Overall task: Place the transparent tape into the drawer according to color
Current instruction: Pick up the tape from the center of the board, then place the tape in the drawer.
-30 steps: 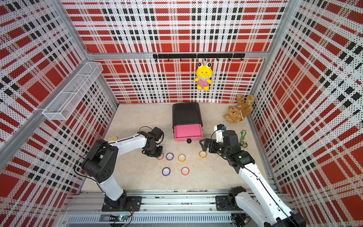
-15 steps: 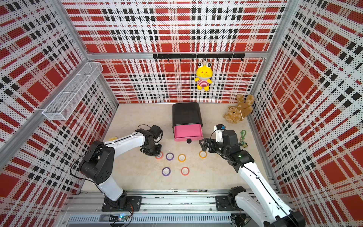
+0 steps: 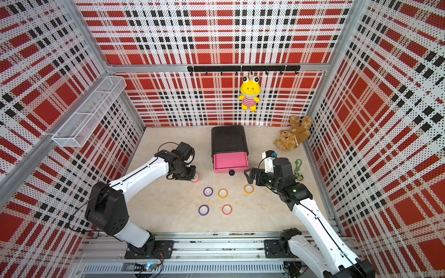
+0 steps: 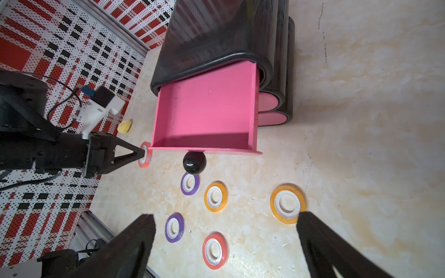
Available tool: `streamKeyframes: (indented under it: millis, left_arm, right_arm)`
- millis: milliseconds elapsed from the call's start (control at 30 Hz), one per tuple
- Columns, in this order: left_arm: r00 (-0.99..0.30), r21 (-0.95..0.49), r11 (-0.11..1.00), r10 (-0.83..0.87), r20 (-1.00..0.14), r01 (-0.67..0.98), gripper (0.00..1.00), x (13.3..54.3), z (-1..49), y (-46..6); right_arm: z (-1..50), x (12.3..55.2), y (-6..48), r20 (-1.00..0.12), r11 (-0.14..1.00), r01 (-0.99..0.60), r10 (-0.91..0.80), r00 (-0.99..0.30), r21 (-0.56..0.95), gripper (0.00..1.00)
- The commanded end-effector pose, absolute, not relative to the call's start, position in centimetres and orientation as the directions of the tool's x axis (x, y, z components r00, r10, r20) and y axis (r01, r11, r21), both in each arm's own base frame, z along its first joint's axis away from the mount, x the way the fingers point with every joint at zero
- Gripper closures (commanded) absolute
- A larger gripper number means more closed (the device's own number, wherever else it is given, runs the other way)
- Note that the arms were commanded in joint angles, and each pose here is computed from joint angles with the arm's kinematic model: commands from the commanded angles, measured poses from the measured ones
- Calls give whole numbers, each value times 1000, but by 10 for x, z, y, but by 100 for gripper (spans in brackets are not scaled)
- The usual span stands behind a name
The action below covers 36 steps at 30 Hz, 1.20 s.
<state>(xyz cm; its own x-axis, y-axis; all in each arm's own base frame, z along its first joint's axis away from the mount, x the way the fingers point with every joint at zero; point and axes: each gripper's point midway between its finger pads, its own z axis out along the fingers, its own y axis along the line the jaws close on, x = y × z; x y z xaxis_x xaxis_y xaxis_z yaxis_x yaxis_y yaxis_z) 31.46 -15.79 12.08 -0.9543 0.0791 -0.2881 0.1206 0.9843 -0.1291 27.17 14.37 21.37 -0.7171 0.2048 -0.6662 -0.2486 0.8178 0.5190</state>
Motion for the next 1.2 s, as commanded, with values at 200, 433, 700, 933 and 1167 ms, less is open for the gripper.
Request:
streamKeyframes:
  millis: [200,433,700,933,1167]
  left_arm:
    - [-896,-205,965,56,-441,161,100,335,199,-175]
    - [-847,-260,938,62,-529,231,100,344,238,-211]
    - [-833,-287,907,112,-542,309,100,348,232,-255]
    - [-827,-286,891,154,-541,353,100,358,219,-290]
    - [-822,-289,880,172,-543,376,100,366,217,-308]
  right_arm:
    - [226,272,142,-683,814,-261,211,-699,519,0]
    - [228,270,139,-686,817,-255,217,-695,517,0]
    - [229,270,140,-688,815,-256,221,-692,519,0]
    - [229,268,138,-688,817,-251,225,-690,519,0]
    - [231,264,134,-693,823,-246,227,-684,513,0]
